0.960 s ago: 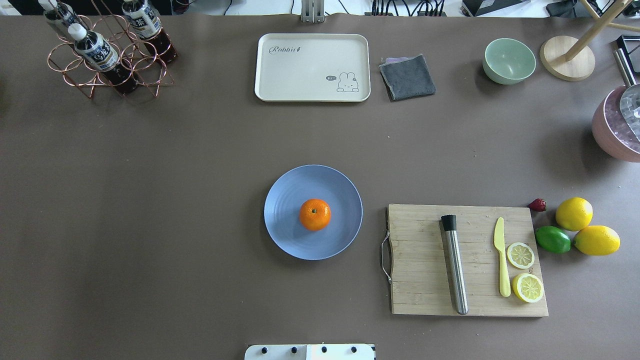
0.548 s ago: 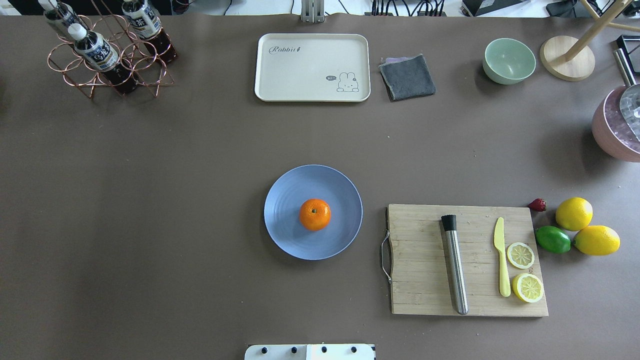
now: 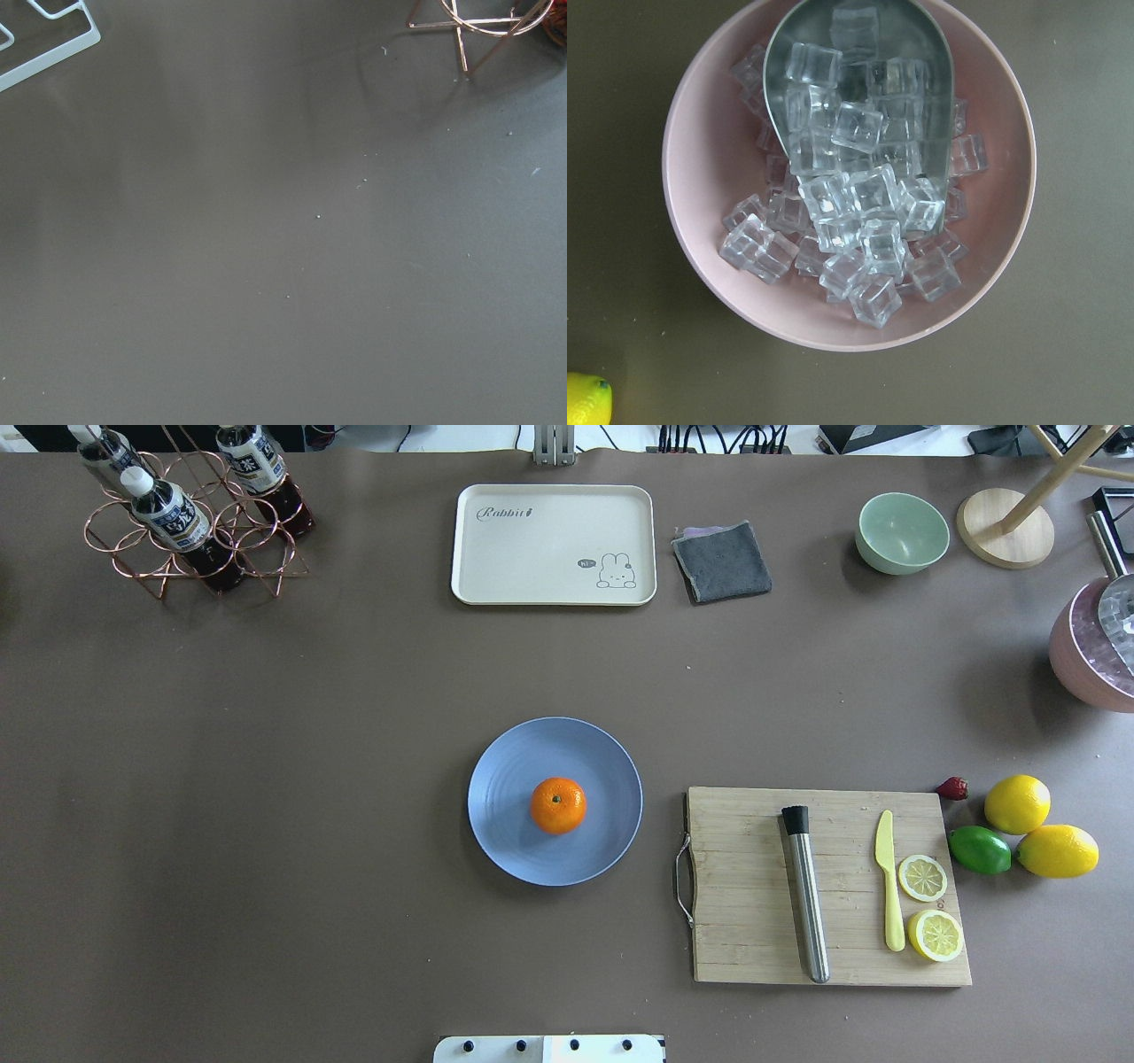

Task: Pick orange to plate

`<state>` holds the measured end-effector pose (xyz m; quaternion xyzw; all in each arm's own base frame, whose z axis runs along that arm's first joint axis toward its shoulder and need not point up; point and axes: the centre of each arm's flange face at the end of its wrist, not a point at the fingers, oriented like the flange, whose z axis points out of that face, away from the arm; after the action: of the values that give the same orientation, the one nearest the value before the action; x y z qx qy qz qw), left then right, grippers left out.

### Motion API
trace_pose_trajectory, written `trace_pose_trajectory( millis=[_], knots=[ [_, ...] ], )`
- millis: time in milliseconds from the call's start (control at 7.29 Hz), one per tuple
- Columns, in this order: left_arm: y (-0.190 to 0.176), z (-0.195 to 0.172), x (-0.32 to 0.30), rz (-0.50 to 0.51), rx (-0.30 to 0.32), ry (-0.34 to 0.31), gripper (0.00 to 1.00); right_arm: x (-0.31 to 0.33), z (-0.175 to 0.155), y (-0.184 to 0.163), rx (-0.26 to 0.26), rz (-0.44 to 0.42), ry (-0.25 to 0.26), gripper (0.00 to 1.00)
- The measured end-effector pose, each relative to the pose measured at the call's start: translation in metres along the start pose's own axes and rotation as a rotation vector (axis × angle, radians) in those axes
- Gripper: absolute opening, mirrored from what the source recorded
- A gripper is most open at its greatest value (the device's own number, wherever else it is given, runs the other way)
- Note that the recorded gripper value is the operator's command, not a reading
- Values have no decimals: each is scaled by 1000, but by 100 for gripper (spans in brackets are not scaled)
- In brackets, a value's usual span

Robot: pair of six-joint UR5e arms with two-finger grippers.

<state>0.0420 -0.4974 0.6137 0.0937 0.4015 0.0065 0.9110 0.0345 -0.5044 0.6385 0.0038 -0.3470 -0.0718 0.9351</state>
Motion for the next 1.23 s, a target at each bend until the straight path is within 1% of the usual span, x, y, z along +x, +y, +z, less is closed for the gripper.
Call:
trace_pose_trajectory(
  millis=[137, 274, 411, 548, 960, 1234],
  knots=[
    [-1, -2, 3, 4, 3, 5, 97, 0, 0, 0, 0, -2, 2, 100],
    [-2, -7, 10, 5, -5, 25, 97, 0, 0, -1, -1, -4, 5, 100],
    [-2, -12, 17, -3, -29, 50, 97, 1, 1, -1, -3, -3, 7, 100],
    [0, -14, 18, -10, -46, 57, 97, 1, 1, -2, -4, -4, 8, 100],
    [4, -15, 12, 43, -48, 25, 97, -1, -1, -1, 1, -8, 6, 100],
    [3, -16, 16, 59, -46, 24, 97, -3, -2, -1, 5, -11, 5, 100]
  ],
)
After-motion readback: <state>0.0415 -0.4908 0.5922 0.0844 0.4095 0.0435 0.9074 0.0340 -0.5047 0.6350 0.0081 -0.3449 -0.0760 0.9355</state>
